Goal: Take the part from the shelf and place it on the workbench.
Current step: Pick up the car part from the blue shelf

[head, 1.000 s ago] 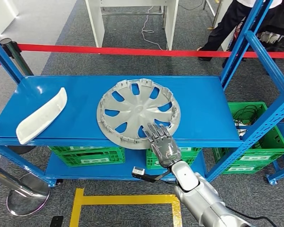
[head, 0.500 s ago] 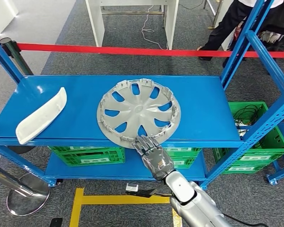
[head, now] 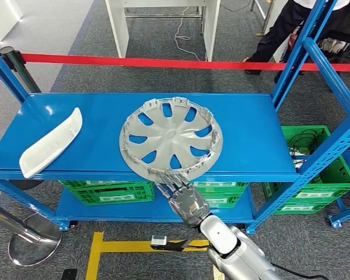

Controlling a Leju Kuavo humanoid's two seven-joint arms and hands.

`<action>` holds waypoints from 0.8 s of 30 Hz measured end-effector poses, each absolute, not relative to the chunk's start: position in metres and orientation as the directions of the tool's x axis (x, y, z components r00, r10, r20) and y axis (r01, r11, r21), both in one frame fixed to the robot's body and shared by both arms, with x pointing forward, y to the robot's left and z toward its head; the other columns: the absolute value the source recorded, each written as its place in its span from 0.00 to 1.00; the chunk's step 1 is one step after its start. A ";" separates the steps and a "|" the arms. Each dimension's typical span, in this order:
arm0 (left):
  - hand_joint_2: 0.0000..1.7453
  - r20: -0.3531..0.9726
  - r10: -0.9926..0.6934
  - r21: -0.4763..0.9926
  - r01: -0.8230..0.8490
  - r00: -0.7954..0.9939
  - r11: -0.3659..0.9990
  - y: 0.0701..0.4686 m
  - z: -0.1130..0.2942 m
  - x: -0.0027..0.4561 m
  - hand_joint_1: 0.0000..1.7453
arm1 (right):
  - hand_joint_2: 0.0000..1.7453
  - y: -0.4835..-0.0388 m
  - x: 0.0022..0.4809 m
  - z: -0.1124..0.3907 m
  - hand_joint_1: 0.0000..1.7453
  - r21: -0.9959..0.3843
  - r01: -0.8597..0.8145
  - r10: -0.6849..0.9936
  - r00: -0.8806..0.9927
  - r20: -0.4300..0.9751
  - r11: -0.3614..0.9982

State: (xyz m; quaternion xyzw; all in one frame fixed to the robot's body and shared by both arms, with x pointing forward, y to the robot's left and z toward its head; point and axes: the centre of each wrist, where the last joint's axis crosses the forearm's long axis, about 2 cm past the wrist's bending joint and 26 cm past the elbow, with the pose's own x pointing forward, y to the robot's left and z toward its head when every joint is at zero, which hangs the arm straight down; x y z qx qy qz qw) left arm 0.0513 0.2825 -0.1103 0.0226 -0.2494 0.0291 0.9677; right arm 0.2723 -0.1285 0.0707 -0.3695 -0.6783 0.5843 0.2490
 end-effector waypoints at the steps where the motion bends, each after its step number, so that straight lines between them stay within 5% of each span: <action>1: 1.00 0.484 0.045 0.029 -0.067 0.874 0.997 0.282 -0.110 0.051 0.00 | 1.00 -0.128 0.272 0.071 0.00 -0.977 0.210 0.791 -0.605 -0.095 0.044; 24: 1.00 0.481 0.015 0.027 -0.032 0.877 0.999 0.282 -0.110 0.054 0.00 | 1.00 -0.122 0.294 0.087 0.00 -0.972 0.227 0.805 -0.587 -0.085 0.064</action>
